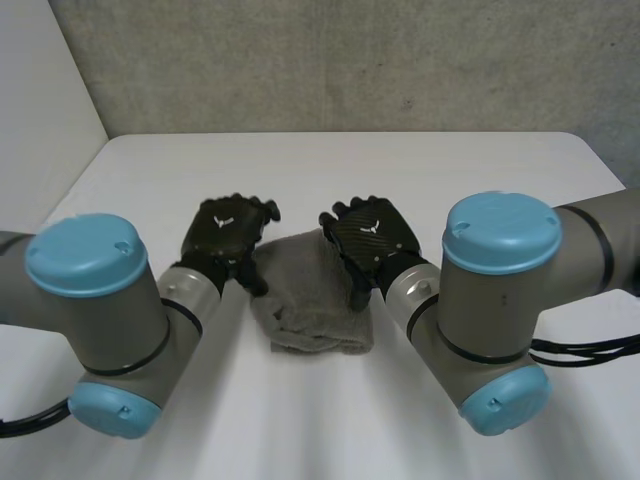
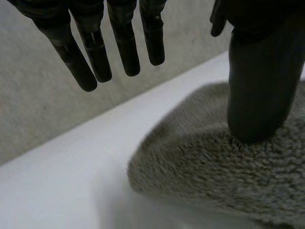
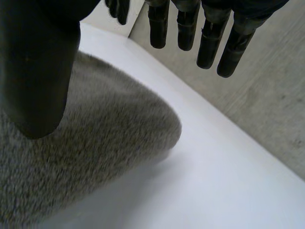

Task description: Fold the towel.

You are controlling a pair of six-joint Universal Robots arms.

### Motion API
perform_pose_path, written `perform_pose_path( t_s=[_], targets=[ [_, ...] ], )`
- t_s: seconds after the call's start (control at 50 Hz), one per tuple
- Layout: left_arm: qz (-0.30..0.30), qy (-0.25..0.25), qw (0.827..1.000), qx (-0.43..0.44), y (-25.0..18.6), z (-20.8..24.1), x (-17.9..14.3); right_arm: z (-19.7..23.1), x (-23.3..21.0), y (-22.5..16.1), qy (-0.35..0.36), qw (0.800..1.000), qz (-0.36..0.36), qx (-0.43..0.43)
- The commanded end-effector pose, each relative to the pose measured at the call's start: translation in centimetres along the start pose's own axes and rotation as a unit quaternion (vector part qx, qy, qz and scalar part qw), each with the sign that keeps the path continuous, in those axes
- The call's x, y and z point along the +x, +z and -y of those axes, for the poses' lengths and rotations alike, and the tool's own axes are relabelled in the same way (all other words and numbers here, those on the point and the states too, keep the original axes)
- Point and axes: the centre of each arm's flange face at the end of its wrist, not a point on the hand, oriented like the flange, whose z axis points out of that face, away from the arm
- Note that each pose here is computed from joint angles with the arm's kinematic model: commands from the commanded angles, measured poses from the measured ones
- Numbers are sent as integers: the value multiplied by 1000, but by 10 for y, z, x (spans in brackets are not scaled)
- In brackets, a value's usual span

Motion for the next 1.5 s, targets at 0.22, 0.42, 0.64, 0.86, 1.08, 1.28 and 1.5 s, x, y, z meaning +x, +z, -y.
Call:
perform_pose_path(
  t_s=[0.22, 0.42, 0.64, 0.86, 1.08, 1.28, 1.5],
  targets=[
    [-9, 2, 997, -78, 3, -32, 4, -32, -1, 19, -1, 999, -1, -40],
    [-3, 3, 1000, 14, -4, 45, 3, 42, 54, -8, 7, 995, -95, 38],
    [64, -7, 992, 110, -37, 153, -24, 114, 129, -67, 39, 970, -220, 93],
    [112, -11, 991, 78, -45, 157, -38, 105, 151, -71, 49, 967, -244, 55],
    [122, -11, 991, 57, -45, 146, -39, 95, 148, -65, 56, 969, -236, 36],
    [125, -11, 990, 64, -47, 150, -43, 94, 147, -65, 56, 970, -233, 35],
    [123, -12, 990, 64, -47, 148, -43, 93, 146, -63, 56, 973, -221, 39]
  ],
)
